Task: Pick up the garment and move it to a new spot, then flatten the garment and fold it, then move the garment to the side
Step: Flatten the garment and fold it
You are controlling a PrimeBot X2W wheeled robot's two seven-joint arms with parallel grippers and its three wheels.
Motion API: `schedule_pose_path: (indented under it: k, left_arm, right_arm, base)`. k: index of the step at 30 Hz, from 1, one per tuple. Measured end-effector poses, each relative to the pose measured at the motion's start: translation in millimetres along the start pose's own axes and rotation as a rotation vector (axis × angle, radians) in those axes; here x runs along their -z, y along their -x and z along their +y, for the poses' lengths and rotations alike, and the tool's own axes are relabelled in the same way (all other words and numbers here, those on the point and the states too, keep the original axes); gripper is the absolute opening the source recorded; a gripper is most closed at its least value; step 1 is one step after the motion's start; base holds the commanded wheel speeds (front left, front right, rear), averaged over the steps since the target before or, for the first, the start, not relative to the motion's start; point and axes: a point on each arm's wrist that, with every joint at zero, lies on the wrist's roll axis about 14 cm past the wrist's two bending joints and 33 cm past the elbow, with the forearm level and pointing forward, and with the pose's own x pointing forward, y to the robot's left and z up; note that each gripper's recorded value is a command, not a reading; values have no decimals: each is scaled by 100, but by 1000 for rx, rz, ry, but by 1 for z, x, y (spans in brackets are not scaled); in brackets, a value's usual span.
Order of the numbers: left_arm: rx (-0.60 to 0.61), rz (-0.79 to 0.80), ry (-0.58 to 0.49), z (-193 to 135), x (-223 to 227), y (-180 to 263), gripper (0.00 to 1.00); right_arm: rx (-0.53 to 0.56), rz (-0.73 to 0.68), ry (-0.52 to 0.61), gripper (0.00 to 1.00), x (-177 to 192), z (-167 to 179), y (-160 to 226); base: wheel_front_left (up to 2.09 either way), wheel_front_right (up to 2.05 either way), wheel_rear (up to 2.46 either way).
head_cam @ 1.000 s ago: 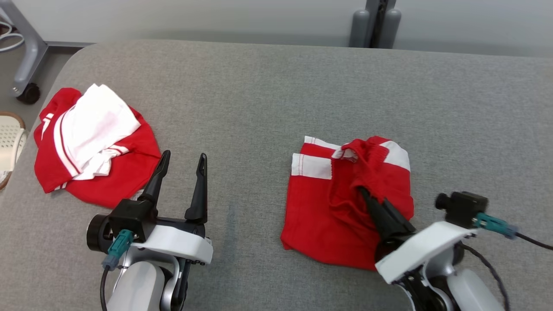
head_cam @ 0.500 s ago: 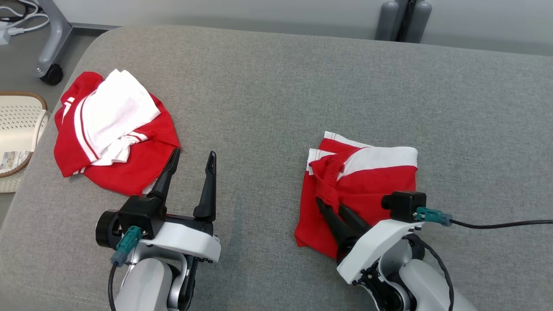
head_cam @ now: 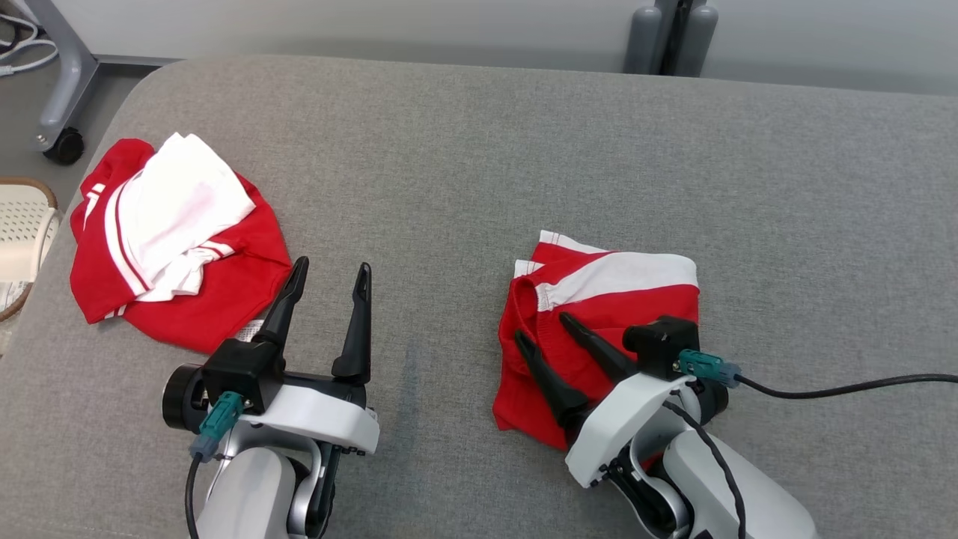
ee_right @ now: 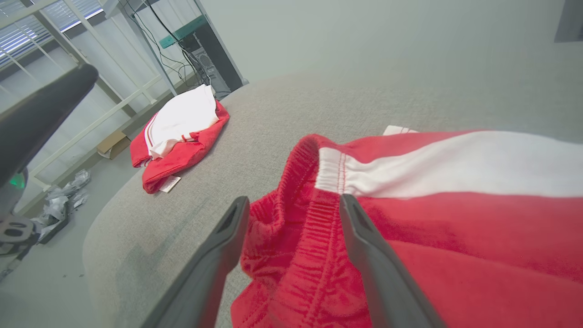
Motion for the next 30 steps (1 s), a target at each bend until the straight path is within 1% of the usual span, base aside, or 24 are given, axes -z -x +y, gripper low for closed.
schedule_pose_path:
  k: [4, 8, 14, 18, 22, 25, 30]
  left_arm:
    - [7, -5, -6, -2, -2, -1, 100]
    - [7, -3, -22, 1, -1, -1, 100]
    - [7, -3, -52, 3, -1, -1, 100]
    - [12, -3, -75, 4, -2, 0, 100]
    - [20, 1, -97, 5, -3, 5, 100]
    - [16, 6, -104, 6, -5, 9, 100]
    - [7, 10, -109, 7, -6, 23, 100]
  right_arm:
    - [36, -59, 70, 100, -17, -10, 7]
    - [77, -181, 85, 100, -43, -17, 24]
    - [228, -370, 123, 100, -86, -53, 76]
    - [346, -456, 168, 100, -106, -76, 115]
    - [439, -502, 213, 100, -118, -91, 146]
    - [498, -510, 236, 100, -119, -100, 166]
    - [552, -501, 253, 100, -113, -104, 188]
  base:
    - [0, 0, 0]
    - [0, 0, 0]
    - [0, 0, 0]
    - [0, 0, 0]
    - [0, 0, 0]
    - [0, 0, 0]
    - [0, 0, 0]
